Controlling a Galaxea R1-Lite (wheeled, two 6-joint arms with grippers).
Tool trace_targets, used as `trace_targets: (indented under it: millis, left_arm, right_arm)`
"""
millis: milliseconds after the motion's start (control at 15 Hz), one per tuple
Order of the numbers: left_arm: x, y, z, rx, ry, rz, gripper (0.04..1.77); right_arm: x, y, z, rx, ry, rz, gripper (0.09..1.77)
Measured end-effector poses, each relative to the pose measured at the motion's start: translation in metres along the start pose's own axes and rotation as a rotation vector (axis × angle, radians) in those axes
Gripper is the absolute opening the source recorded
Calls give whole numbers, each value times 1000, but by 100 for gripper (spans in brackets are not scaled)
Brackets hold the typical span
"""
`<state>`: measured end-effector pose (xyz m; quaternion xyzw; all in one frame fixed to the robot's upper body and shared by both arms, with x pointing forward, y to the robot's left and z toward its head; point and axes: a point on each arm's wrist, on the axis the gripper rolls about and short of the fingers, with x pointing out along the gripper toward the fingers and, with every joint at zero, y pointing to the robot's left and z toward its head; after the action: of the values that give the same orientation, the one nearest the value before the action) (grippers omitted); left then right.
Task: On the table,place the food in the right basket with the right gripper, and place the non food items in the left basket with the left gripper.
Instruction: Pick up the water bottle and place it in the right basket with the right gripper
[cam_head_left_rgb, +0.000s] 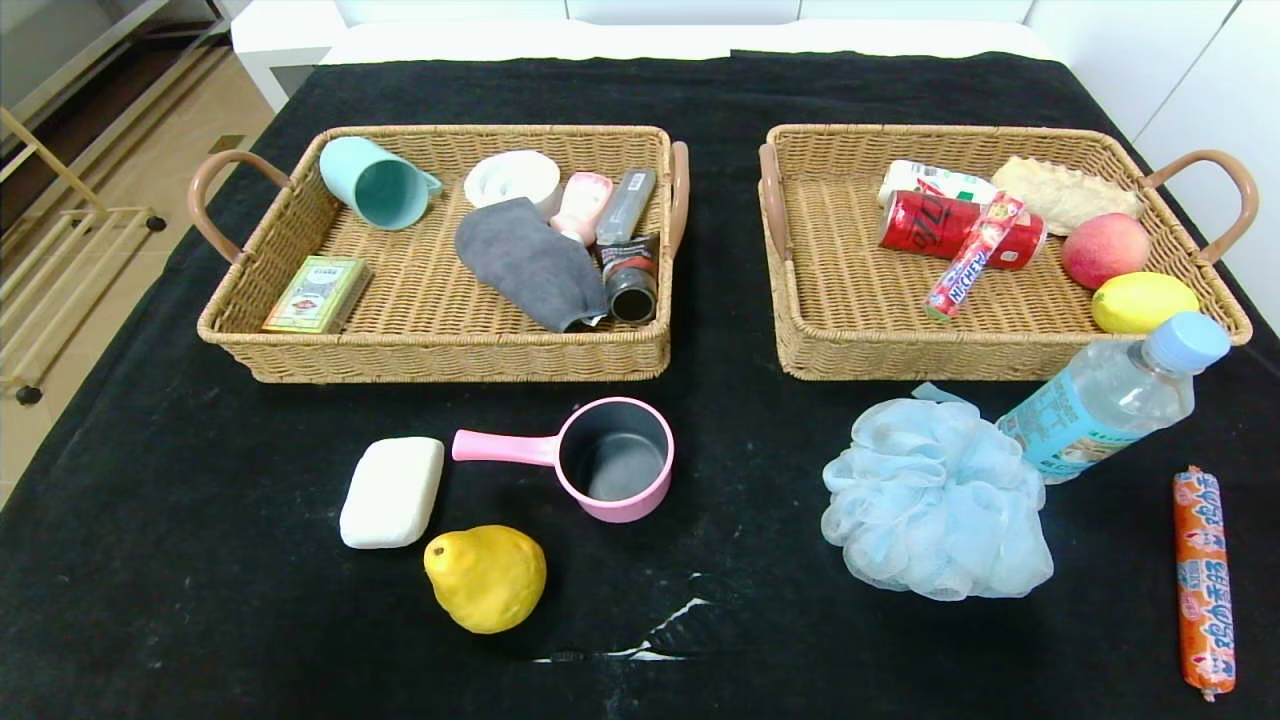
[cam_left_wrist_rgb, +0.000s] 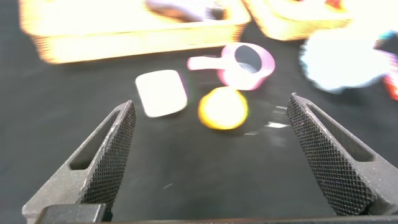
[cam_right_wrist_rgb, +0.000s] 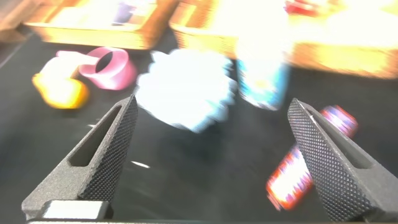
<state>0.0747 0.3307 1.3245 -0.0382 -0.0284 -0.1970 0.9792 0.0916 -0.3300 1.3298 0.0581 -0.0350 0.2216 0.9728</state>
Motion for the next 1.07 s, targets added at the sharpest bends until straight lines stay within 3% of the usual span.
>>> trace_targets:
  millis: [200,400,600,733,1067]
  left_arm:
    - [34,3,27,-9,90,-195,176]
    - [76,-5,49,8,165,-346,176]
    - [117,-19,67,36,205,-441,176]
    - [136,-26,67,51,233,-475,176]
    - [152,-32,62,61,280,-491,176]
  right_arm:
    - [36,-2,32,21,54,160,176]
    - [70,6,53,35,78,305,176]
    - [102,15,54,21,116,326,176]
    - [120,20,56,12,85,333,176]
    - [132,22,45,16,141,337,176]
